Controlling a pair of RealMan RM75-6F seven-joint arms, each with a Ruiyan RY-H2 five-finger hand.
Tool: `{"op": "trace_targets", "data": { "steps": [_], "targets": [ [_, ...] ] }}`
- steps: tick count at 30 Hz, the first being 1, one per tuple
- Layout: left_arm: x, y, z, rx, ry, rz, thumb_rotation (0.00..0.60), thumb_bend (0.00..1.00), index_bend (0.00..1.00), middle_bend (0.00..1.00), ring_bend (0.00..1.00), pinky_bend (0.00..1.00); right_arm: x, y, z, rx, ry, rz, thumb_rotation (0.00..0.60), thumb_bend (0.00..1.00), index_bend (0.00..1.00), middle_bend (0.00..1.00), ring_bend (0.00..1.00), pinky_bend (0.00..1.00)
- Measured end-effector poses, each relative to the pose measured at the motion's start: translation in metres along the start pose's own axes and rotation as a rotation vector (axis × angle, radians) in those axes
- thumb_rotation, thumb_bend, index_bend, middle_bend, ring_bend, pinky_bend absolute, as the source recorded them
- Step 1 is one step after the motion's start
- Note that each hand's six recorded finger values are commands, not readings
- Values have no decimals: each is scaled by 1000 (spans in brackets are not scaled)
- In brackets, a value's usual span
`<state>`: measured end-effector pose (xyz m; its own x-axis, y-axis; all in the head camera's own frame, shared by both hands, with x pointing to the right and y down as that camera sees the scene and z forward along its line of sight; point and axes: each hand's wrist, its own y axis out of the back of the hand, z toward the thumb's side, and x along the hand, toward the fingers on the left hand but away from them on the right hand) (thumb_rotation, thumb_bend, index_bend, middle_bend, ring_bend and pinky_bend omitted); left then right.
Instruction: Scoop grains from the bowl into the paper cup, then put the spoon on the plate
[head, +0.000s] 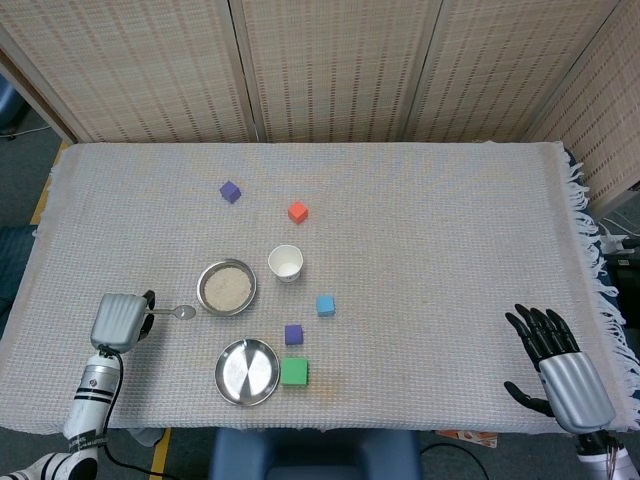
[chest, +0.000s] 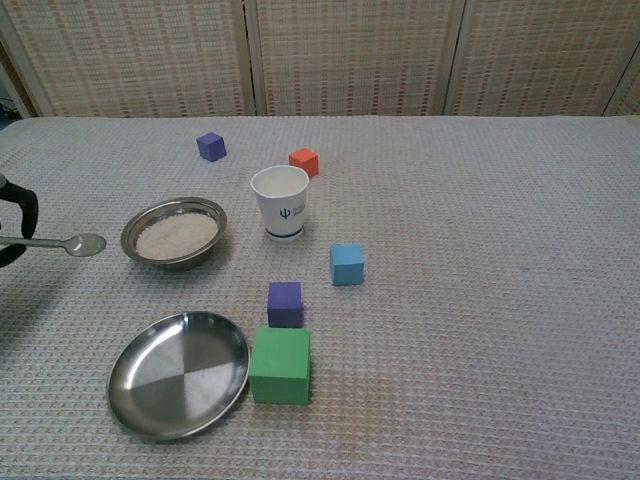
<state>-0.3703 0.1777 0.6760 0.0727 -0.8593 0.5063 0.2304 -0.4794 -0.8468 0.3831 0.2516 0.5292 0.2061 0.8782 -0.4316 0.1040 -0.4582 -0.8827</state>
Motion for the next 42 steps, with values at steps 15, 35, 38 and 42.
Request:
{"op": "trace_targets", "data": {
  "steps": [15, 35, 38, 42],
  "targets": [
    [43, 41, 47, 208, -42, 70, 600, 386, 617, 1000, 1000, 1000, 3, 5, -1, 2, 7, -14, 600, 77, 0, 0, 0, 0],
    [59, 19, 98, 686, 17, 170, 600, 380, 614, 1000, 1000, 1000, 7, 5, -1, -39, 29, 48, 600, 77, 0, 0, 0, 0],
    [58, 17, 103, 732, 6, 195, 600, 381, 614, 1000, 1000, 1000, 8, 6, 0, -44, 35, 53, 600, 77, 0, 0, 0, 0],
    [56, 14, 109, 764, -10, 211, 600, 380, 614, 1000, 1000, 1000, 9, 6, 1, -49, 40, 57, 600, 77, 0, 0, 0, 0]
  ]
}}
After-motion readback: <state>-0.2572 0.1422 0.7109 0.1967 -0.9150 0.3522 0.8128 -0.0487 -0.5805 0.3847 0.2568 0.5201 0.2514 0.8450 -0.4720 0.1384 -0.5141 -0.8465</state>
